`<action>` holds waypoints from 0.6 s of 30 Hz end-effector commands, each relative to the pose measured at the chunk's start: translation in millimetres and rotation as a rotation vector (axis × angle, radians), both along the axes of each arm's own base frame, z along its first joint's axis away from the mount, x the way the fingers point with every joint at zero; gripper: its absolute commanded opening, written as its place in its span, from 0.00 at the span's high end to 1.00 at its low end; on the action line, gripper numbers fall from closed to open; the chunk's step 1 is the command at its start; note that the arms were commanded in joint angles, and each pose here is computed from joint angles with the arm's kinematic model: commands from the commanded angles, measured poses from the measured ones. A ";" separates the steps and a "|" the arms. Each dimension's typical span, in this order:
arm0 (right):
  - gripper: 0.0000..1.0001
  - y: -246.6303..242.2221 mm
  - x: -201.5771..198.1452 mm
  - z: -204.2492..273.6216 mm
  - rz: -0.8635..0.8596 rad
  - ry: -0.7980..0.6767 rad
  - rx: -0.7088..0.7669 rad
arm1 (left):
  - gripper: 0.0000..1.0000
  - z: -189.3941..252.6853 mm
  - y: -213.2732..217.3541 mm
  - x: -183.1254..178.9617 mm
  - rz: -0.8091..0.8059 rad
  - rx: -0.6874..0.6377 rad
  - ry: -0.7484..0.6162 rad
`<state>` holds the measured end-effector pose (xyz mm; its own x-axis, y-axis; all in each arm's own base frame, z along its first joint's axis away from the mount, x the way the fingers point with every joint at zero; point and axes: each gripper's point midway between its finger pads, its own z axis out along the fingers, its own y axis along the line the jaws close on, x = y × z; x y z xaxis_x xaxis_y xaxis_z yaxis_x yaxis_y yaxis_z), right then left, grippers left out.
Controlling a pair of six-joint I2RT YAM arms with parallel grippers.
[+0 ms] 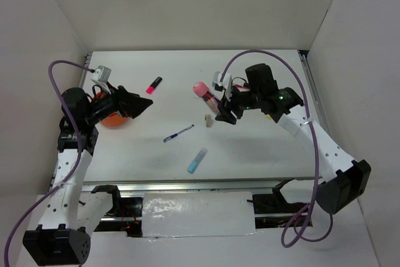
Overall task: Sort the stationery into containers
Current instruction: Place the stationery in the storage box.
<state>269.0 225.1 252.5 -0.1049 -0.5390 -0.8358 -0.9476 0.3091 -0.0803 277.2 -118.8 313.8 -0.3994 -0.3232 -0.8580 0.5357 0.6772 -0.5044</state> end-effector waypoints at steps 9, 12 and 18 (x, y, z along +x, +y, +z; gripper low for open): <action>1.00 52.8 -54.9 41.5 0.248 -0.016 0.138 | 0.01 44.7 -52.1 -58.5 -0.374 -0.105 -0.246; 1.00 64.1 -59.1 48.4 0.274 -0.011 0.153 | 0.01 46.7 -58.2 -56.7 -0.359 -0.144 -0.231; 1.00 82.9 -65.2 60.4 0.317 -0.022 0.172 | 0.01 56.3 -74.3 -53.3 -0.370 -0.266 -0.178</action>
<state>205.8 292.9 278.3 -0.0007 -0.4704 -0.8824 -0.9988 0.0432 -0.0222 225.0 -188.5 345.7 -0.4156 -0.3345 -0.8458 0.7885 0.3311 -0.5183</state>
